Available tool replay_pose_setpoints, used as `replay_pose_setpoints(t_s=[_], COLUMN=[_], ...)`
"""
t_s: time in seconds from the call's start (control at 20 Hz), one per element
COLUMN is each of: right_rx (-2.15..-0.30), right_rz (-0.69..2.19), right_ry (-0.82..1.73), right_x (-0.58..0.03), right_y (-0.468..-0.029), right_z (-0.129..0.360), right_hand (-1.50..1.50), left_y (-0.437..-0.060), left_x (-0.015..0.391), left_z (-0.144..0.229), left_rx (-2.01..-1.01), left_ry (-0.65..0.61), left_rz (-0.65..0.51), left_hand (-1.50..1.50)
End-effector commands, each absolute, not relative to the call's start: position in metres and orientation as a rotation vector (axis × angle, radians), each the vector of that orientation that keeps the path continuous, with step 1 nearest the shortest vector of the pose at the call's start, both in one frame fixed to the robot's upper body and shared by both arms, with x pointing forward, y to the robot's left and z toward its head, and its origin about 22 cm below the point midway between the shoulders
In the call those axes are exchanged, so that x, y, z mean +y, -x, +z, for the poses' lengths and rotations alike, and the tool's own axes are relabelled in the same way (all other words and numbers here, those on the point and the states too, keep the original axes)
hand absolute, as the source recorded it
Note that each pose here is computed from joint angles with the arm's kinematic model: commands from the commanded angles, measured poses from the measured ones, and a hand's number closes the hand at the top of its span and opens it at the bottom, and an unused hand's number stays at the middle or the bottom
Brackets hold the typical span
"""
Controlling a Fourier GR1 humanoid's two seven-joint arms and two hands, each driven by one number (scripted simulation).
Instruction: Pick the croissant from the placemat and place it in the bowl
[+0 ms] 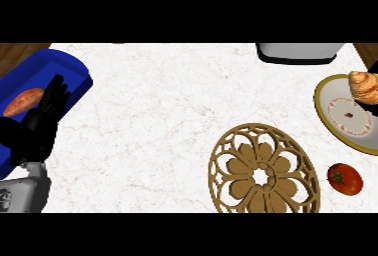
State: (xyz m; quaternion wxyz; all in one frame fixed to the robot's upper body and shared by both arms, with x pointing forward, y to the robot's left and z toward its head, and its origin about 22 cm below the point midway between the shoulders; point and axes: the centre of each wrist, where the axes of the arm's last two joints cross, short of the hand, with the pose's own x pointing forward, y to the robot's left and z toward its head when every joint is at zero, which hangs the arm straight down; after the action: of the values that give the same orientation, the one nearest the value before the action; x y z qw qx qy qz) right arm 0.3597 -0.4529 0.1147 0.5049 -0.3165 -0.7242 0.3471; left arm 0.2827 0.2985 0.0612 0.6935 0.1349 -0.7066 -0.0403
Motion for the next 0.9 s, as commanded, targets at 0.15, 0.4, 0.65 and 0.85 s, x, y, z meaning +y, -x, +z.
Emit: replay_pose_setpoints(t_s=[0.15, 0.4, 0.65, 0.85], right_rx=[-1.359, -1.392, -1.578, -1.767], right_rz=[0.934, 0.998, 0.72, 0.378], right_ry=[0.802, 0.689, 0.457, 0.252], right_x=[-0.473, -0.483, -0.48, -0.494], right_y=[-0.353, -0.348, -0.351, -0.352], right_z=[0.087, 0.08, 0.074, 0.098], right_hand=[1.5, -1.5, -1.5, -1.5], left_y=[-0.286, -0.29, -0.294, -0.292], left_x=[0.298, 0.289, 0.294, 0.29], left_z=[0.053, 0.063, 0.076, 0.065], left_rx=[-1.574, -1.61, -1.609, -1.605], left_ry=[-0.286, -0.275, -0.288, -0.306], left_rz=[-0.091, -0.108, -0.086, -0.09], left_hand=[0.0, 0.0, 0.0, 0.0])
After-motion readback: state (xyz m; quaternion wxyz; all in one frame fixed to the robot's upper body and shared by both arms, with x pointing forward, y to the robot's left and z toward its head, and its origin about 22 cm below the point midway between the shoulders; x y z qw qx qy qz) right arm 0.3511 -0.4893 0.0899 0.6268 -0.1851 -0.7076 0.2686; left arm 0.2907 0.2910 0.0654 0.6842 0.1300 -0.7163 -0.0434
